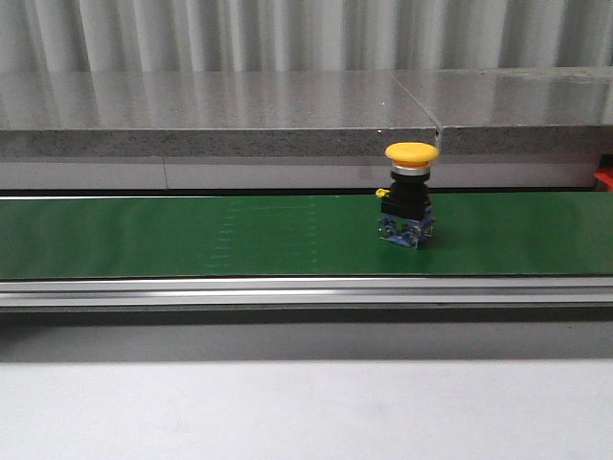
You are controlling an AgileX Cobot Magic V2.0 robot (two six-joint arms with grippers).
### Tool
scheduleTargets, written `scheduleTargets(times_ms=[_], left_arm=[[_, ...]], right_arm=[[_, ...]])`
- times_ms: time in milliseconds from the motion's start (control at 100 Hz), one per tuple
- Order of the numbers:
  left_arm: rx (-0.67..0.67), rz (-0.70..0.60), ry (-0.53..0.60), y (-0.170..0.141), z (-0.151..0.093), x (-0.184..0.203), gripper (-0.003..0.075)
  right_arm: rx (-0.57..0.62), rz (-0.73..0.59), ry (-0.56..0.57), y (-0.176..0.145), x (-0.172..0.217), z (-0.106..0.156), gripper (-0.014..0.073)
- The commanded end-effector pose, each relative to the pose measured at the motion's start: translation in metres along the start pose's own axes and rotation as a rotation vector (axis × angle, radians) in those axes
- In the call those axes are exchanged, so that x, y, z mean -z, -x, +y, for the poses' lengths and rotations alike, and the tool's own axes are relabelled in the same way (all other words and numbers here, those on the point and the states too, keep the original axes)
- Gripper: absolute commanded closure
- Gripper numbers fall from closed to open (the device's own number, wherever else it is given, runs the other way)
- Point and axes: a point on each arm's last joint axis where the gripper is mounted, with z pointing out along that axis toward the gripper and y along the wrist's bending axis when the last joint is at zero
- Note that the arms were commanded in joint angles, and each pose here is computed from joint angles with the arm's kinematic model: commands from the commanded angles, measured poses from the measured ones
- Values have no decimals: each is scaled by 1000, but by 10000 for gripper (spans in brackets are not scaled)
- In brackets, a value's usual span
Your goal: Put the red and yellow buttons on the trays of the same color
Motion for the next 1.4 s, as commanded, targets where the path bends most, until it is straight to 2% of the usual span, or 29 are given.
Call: scheduleTargets(times_ms=[0, 190, 390, 520, 1080, 1170, 1390], left_arm=[[2, -94, -23, 14, -2, 3, 741], [2, -94, -23, 14, -2, 3, 741], [2, -94, -23, 14, -2, 3, 741], [2, -94, -23, 14, -2, 3, 741], [2, -94, -23, 14, -2, 3, 741], [2, -94, -23, 14, -2, 3, 741], [2, -94, -23, 14, -2, 3, 741]], right_arm=[[84, -50, 23, -3, 9, 15, -41], [205, 27, 96, -21, -7, 39, -41], [361, -2, 232, -23, -11, 70, -41], [329, -33, 279, -18, -19, 78, -41], [300, -60, 255, -9, -59, 76, -34], [295, -63, 246, -8, -65, 75, 27], [289, -48, 242, -9, -74, 75, 320]])
